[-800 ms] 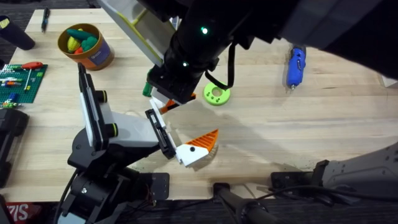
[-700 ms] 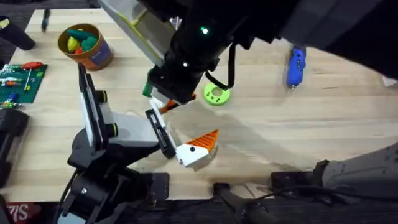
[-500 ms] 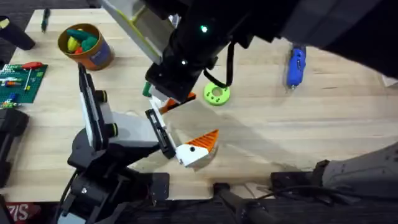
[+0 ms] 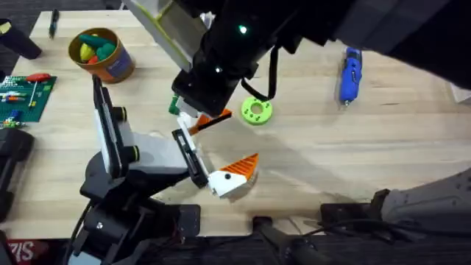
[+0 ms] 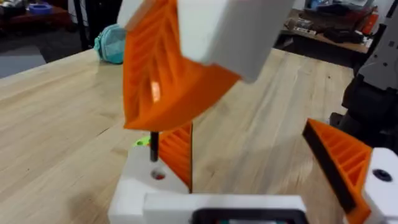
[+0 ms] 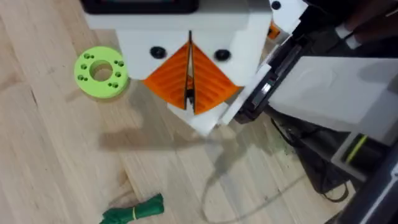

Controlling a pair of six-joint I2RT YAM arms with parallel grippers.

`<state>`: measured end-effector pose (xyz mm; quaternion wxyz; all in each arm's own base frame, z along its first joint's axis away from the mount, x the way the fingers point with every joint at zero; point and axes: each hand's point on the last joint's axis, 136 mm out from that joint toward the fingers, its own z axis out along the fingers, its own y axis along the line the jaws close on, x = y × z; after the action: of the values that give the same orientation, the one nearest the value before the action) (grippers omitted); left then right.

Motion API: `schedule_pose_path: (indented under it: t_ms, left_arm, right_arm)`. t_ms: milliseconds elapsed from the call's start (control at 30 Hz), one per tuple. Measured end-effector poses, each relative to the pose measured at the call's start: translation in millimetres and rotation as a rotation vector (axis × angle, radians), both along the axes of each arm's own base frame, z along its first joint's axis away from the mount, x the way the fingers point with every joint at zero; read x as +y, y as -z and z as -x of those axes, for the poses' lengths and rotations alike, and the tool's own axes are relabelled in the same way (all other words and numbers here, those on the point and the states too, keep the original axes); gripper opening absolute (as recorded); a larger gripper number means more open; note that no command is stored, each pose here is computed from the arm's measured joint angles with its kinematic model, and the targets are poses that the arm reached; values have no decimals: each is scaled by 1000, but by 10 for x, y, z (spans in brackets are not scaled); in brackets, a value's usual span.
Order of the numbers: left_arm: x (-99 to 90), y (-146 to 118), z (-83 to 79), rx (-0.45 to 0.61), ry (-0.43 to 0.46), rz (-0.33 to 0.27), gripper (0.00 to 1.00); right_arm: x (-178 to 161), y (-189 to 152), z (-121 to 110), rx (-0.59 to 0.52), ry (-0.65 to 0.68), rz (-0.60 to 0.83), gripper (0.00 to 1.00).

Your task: Pick up the gripper from the table and insert it into the empty holder that is missing its gripper. Then pick up a screw, insert it into the mounting hole, and use the screwdriver to tighten it. Finally, clean up the table by picking up the vegetable and placing it into the bucket.

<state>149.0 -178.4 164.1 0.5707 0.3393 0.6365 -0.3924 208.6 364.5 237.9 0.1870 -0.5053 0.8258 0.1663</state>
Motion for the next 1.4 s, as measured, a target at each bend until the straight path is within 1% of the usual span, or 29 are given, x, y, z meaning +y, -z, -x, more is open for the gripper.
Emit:
schedule_pose_path:
  t_ms: [233,533,1000,1233,1400]
  left_arm:
    - [0,0,0,0,0,0,987]
    - [0,0,0,0,0,0,987]
    - [0,0,0,0,0,0,987]
    - [0,4,0,15,-1,6,987]
    - [-1,3,2,19,1,9,987]
  right_arm:
    - [-46,28,30,14,0,21,10]
    - [9,1,49,24,-12,-7,10]
    - [15,2,61,25,-26,-8,10]
    - [64,135,28,41,-28,18,10]
    - [75,147,5,42,-25,19,10]
